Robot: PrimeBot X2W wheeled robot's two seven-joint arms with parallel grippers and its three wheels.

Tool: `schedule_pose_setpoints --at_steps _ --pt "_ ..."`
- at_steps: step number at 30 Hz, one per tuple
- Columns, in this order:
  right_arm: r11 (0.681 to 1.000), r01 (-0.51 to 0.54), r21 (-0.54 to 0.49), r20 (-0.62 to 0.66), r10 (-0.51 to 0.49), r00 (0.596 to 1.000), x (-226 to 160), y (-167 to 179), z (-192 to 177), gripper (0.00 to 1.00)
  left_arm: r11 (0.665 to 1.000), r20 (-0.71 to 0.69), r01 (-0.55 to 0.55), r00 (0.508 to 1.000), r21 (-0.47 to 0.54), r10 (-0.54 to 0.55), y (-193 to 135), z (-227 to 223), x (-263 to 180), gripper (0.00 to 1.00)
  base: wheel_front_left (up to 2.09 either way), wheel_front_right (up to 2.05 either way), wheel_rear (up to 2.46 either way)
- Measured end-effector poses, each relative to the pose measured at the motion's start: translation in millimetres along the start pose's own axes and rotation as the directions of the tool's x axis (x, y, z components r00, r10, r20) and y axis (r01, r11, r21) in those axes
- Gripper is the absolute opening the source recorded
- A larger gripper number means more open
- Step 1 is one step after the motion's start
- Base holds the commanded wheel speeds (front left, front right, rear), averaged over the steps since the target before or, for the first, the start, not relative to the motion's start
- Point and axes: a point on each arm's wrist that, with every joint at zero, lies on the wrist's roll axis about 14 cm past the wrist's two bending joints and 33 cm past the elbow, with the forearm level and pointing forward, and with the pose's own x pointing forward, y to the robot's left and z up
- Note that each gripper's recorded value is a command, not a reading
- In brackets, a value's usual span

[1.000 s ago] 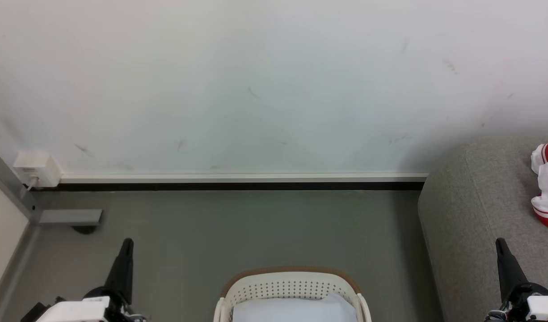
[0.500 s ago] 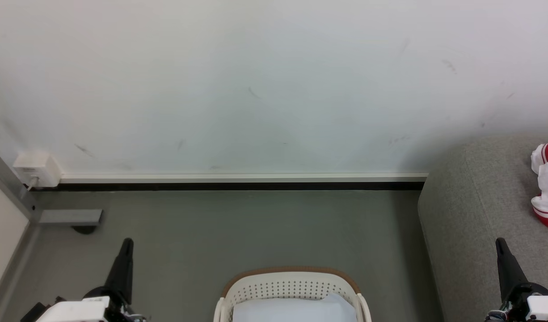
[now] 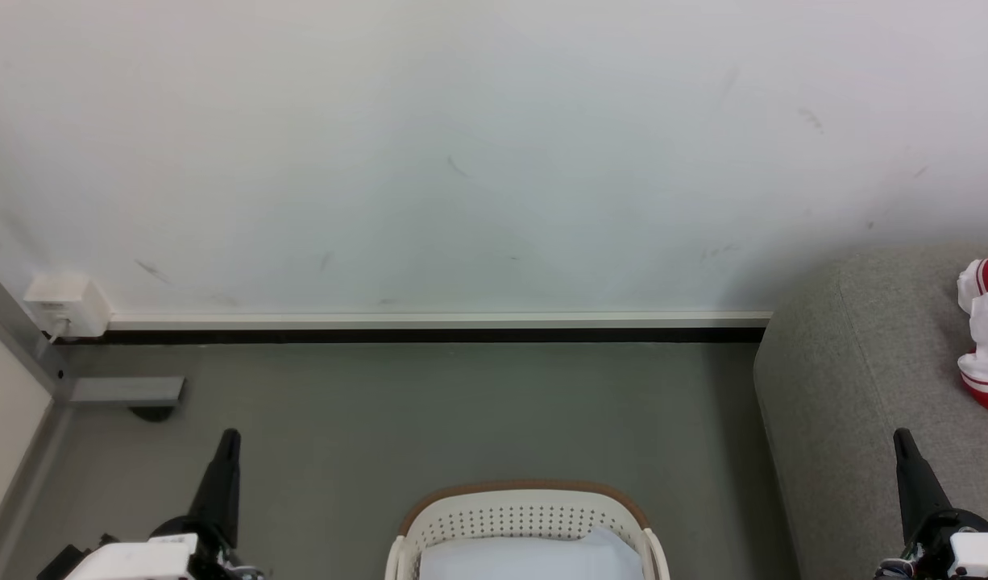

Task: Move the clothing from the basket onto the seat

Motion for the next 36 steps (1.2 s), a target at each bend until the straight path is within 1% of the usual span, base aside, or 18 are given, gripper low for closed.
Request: schedule_pose_setpoints --at_steps 36 --pt "1.000 0.000 0.000 0.000 0.000 1.000 0.0 0.1 0.0 0.00 1.000 0.000 0.000 1.000 0.000 0.000 -0.1 0.0 0.0 0.00 0.00 0.00 0.00"
